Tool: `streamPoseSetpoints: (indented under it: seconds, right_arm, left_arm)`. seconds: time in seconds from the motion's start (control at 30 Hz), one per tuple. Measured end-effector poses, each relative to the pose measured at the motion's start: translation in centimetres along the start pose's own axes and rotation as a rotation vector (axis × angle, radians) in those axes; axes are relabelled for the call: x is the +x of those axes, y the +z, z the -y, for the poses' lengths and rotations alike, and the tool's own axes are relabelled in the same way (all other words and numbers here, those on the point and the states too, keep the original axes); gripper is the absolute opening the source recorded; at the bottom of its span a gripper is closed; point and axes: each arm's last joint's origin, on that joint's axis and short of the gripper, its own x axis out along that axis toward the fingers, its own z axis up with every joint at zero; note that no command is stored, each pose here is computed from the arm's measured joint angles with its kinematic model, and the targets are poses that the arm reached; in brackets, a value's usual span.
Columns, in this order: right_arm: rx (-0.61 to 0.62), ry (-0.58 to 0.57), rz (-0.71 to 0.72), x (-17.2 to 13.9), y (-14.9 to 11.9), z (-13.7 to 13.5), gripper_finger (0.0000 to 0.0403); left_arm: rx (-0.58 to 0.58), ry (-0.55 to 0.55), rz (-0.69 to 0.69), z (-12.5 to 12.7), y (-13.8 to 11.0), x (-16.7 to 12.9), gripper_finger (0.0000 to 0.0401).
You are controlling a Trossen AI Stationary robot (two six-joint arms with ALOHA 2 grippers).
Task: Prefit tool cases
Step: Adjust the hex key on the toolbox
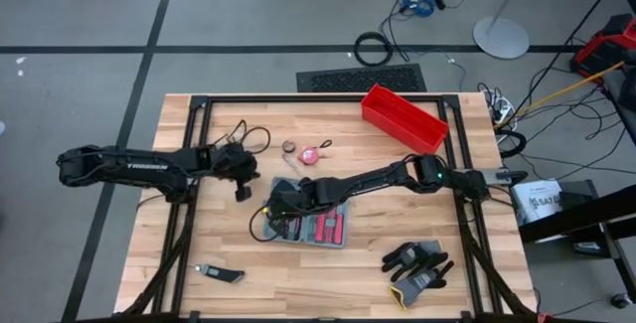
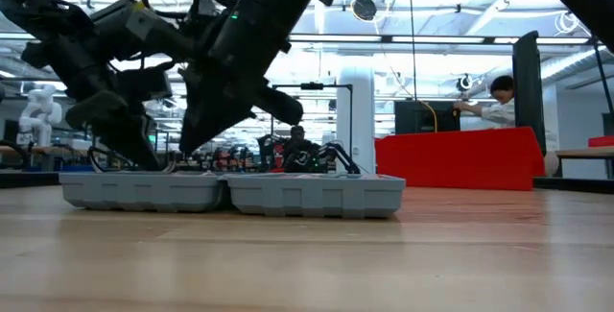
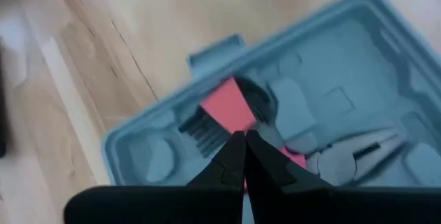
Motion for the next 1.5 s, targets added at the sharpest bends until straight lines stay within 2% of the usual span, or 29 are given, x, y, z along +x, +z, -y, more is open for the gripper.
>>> streamPoseSetpoints:
  seconds: [0.07, 0.27, 0.47, 0.67, 1.03, 1.37, 1.5]
  right_arm:
    - [0.0, -0.003, -0.005, 0.2, -0.1, 0.1, 0.0]
    - [0.001, -0.009, -0.015, 0.7, -0.3, 0.1, 0.0]
    - [-0.001, -0.011, -0.047, 2.0, -1.0, 0.4, 0.0]
    - [-0.004, 0.036, -0.037, 2.7, -1.0, 0.1, 0.0]
    - [-0.001, 0.092, -0.02, 2.7, -0.6, -0.1, 0.0]
    - [0.0, 0.111, -0.007, 2.7, -0.5, -0.3, 0.0]
    - [0.017, 0.128, -0.012, 3.7, -0.7, -0.2, 0.0]
  left_arm:
    - [-0.038, -0.003, -0.012, 0.0, -0.2, 0.0, 0.0]
    - [-0.059, -0.095, -0.034, 1.0, -0.7, 0.2, 0.0]
    - [-0.031, -0.156, -0.056, 2.2, -0.9, 0.5, 0.0]
    - [-0.004, -0.204, -0.042, 3.4, -0.6, 1.2, 0.0]
    - [-0.007, -0.234, -0.05, 4.5, -0.6, 2.8, 0.0]
    - [-0.003, -0.236, -0.022, 4.6, -0.3, 2.9, 0.0]
    - [-0.003, -0.236, -0.014, 4.6, -0.3, 2.9, 0.0]
